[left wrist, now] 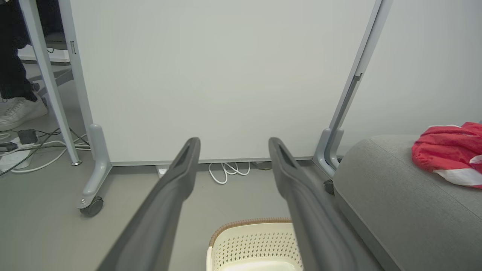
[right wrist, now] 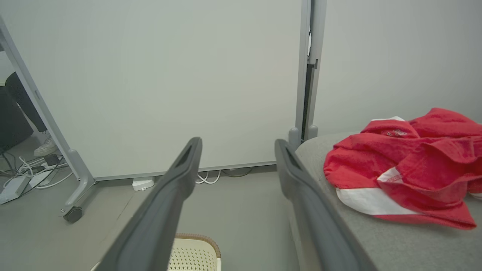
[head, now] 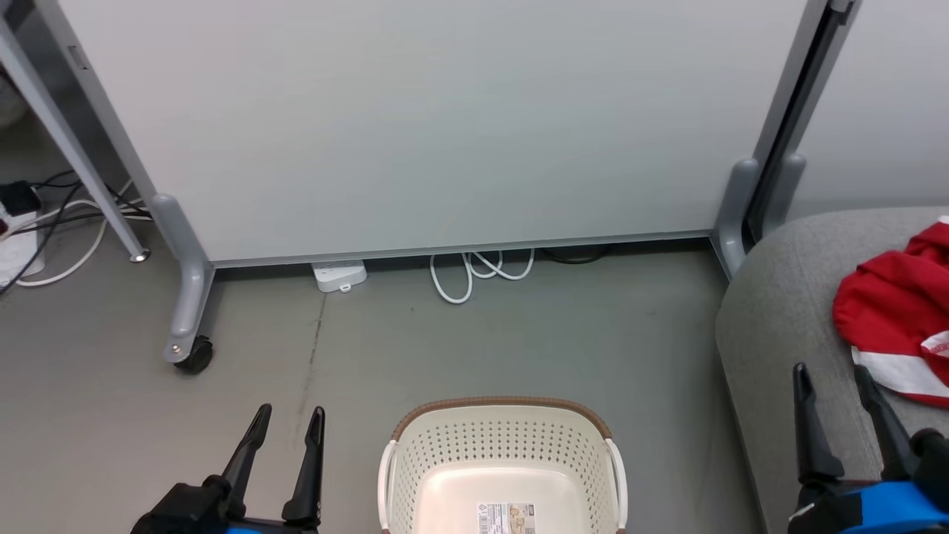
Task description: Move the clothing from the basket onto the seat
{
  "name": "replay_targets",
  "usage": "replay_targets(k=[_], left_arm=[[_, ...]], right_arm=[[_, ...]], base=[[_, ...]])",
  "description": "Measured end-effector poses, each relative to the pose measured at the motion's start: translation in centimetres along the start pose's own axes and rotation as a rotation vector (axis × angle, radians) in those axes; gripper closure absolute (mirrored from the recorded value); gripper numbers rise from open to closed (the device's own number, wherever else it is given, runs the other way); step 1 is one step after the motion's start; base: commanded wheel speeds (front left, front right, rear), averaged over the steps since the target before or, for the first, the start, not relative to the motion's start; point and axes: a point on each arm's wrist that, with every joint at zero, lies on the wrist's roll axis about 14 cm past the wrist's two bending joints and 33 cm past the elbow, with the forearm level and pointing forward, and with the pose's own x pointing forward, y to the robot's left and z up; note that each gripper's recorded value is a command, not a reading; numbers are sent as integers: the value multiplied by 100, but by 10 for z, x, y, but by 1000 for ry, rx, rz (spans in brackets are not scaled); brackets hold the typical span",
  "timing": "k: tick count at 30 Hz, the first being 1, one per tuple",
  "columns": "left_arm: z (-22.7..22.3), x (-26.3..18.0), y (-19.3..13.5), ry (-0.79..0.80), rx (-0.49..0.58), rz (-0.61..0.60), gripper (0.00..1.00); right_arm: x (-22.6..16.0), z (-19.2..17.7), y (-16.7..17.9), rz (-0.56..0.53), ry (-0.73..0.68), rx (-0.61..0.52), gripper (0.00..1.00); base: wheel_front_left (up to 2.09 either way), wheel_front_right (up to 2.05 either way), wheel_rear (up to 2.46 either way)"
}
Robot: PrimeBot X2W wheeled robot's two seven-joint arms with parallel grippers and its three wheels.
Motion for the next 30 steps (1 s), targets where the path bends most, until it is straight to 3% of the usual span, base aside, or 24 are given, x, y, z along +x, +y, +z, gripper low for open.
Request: replay_targets(k=[7,22,23,30], left_arm=[[-1,-11,15,3,0,50,0],[-16,-13,11,48,-10,42,0],[-16,-13,10,49,-15,39,100],[-44,-27,6,138,-46,54,100]], right_arm=[[-4,-8,4,13,16,19,0],[-3,-23,1,1,59,31,0],[-3,-23,0,0,57,34,100],[-12,-51,-1,-12,144,52,100]], base=[[0,0,0],[0,0,0],[0,0,0],[0,0,0]])
